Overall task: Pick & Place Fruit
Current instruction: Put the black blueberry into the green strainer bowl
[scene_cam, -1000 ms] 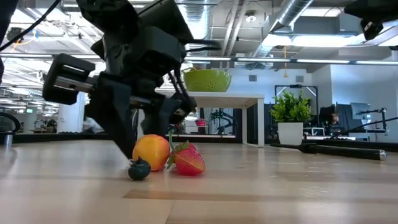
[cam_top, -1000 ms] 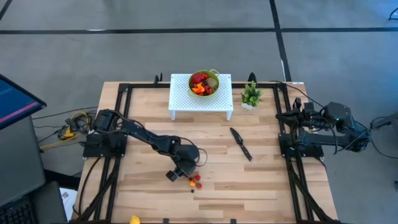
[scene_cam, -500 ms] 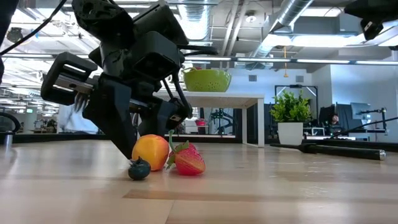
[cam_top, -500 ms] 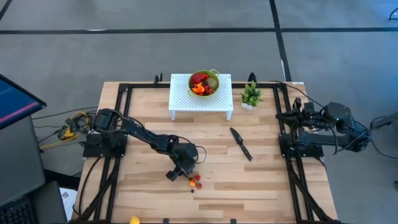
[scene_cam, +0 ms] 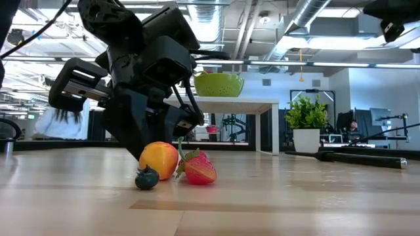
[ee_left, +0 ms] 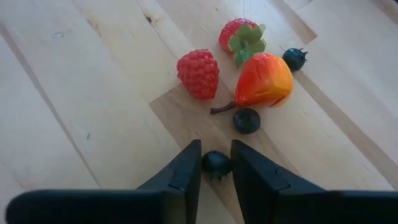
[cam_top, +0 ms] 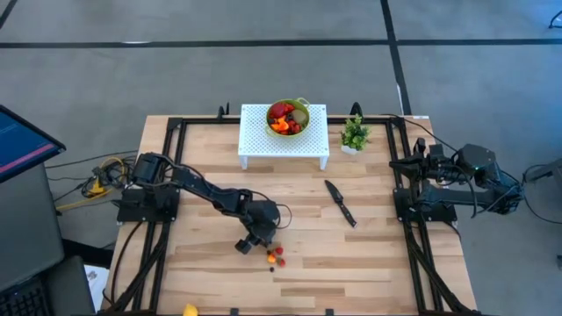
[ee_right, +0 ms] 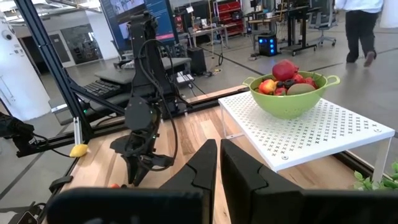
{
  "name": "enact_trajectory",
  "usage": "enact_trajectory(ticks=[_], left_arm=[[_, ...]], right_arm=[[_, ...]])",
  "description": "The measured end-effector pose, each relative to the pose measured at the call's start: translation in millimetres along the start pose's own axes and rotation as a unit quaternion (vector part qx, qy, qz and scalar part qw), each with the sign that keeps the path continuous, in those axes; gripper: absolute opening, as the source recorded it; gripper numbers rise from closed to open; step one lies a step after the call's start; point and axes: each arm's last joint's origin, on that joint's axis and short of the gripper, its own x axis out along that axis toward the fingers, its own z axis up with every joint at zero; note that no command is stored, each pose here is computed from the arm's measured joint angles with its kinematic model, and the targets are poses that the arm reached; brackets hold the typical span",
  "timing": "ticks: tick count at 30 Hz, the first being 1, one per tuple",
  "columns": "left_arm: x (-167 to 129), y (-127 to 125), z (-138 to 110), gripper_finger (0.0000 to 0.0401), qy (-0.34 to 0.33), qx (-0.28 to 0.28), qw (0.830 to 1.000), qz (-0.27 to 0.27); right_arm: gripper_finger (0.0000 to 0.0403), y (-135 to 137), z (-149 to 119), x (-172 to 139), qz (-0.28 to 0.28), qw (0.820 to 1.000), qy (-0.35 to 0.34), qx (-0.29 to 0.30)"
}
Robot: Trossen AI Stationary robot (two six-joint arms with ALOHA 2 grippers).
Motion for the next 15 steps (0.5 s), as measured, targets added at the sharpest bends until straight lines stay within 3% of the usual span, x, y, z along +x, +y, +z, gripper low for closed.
enact_trajectory(ticks=[15], left_arm=[[-0.3, 0.9, -0.6, 0.0064, -0.003, 0.001, 1.000, -0.004]], right_arm=[[0.0017, 0.0, 0.0, 0.0, 0.000, 1.000, 0.000, 0.000]])
